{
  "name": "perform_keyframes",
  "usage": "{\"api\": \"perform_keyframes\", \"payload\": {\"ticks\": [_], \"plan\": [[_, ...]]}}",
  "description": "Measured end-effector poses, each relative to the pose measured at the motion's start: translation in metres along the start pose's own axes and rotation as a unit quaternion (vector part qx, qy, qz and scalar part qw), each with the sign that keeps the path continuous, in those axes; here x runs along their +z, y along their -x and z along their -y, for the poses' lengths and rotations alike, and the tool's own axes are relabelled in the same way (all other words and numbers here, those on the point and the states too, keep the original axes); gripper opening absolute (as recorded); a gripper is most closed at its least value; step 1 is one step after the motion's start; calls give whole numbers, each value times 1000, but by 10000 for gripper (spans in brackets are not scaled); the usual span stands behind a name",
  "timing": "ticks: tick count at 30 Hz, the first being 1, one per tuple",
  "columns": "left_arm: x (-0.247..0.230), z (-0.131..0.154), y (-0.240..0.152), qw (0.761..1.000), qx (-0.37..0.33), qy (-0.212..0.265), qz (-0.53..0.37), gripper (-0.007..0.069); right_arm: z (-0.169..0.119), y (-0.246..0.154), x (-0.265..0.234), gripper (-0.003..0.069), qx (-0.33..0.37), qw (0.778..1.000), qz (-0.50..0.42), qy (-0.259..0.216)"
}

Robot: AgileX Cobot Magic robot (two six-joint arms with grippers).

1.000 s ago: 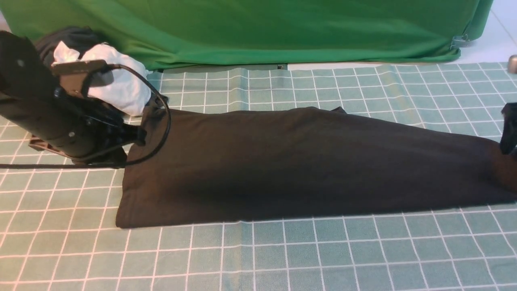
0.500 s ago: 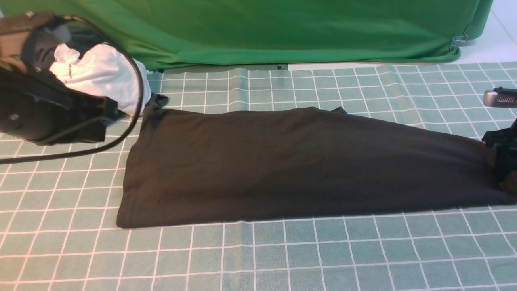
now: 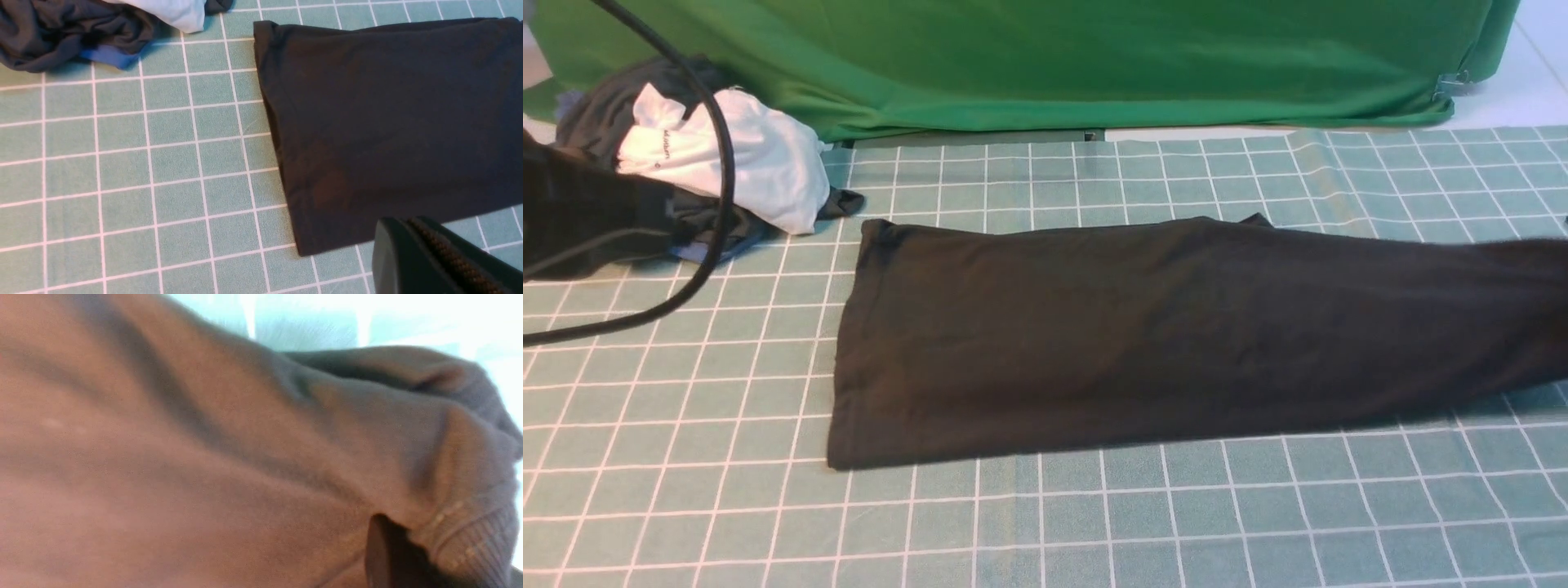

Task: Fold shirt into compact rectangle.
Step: 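Fold the right end of the dark garment over onto its left end with the right gripper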

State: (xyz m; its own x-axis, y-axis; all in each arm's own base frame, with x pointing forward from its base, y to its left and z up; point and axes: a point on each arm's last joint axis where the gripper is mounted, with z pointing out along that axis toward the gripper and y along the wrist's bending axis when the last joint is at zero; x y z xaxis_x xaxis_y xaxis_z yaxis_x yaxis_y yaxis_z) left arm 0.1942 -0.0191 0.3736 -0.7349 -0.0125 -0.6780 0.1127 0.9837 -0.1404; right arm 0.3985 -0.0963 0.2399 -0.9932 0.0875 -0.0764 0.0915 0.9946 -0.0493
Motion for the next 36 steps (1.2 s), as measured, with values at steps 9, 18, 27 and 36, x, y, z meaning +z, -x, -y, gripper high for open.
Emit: {"api": "perform_keyframes", "payload": {"ticks": [9, 18, 27, 36], "plan": [[0, 0, 0, 1000, -1, -1, 0, 10, -78, -11, -90, 39, -60, 989, 120, 56], [0, 1, 0, 1000, -5, -6, 1, 10, -236, -39, -128, 39, -200, 949, 178, 169], [0, 4, 1, 1000, -16, -22, 3, 10, -368, -71, -94, 39, -281, 907, 162, 267], [2, 4, -1, 1000, -18, -24, 0, 11, -443, -93, -47, 39, -297, 893, 139, 307]]}}
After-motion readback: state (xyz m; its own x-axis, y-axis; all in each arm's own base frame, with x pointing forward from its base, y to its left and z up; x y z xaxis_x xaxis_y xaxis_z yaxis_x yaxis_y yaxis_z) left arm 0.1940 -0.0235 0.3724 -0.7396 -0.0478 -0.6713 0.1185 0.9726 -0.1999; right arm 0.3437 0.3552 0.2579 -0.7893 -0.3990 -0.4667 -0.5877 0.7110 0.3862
